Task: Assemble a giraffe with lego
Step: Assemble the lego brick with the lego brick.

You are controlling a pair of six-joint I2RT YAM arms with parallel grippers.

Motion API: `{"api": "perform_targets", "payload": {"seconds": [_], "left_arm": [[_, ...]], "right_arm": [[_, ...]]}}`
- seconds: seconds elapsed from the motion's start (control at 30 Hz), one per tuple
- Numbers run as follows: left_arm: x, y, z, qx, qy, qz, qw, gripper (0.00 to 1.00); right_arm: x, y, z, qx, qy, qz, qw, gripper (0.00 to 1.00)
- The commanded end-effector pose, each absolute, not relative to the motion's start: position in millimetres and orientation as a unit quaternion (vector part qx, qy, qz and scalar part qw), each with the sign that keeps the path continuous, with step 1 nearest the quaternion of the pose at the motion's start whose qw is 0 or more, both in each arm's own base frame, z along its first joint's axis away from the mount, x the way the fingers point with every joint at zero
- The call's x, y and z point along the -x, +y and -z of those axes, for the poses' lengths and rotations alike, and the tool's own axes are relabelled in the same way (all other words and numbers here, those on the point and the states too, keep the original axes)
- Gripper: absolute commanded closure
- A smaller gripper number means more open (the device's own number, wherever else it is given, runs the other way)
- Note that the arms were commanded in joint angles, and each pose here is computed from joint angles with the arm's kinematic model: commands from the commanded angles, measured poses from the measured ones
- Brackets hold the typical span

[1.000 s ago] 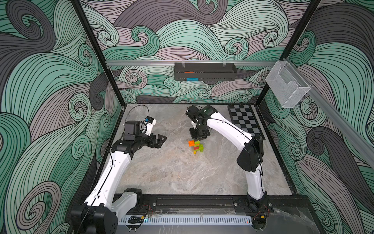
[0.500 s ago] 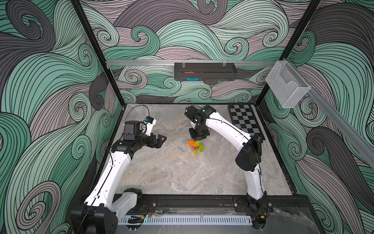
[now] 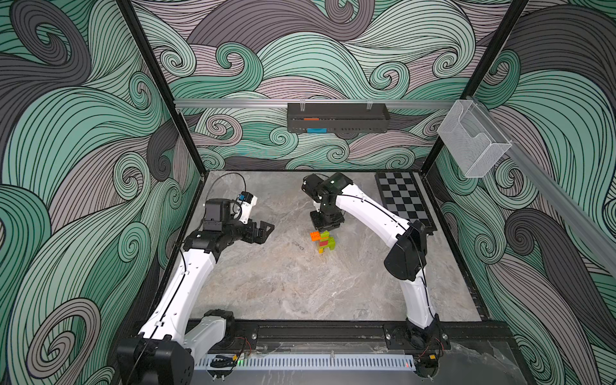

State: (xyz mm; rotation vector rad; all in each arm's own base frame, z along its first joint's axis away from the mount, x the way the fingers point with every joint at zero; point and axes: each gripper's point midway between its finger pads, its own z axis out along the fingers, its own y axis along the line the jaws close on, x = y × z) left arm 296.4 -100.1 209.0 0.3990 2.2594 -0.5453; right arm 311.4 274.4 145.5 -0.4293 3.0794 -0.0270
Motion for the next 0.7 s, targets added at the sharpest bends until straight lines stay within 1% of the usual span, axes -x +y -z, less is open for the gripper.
{"api": "perform_targets", "payload": {"seconds": [0.0,0.1,0.4,0.53,0.67], "left_arm": [[-295.1,-100.5,-214.0,-0.164,0.884,0.209,0.385,0.01],[-295.4,-100.8,-214.0,-0.164,0.884,0.21,0.385,0.01],[-296.5,-99.1,-213.9,-0.165,0.884,0.206,0.385,0.01],[-303.6,-90.9,-214.4,-0.165,0.887,0.175,0.394,0.01],[-312.2,-77.8,-213.8,-0.155,0.893,0.131,0.402,0.01]], "right_arm": [[-303.5,243.8,-61.8,0.144,0.979,0.121,-0.079,0.68],[-311.9,250.9,-87.0,0.145,0.984,0.096,-0.047,0.66],[-330.7,261.1,-169.2,0.138,0.989,0.036,0.036,0.58],[-333.6,258.5,-209.4,0.133,0.988,0.014,0.081,0.54],[-331.7,249.3,-241.4,0.123,0.986,-0.008,0.116,0.53]]}}
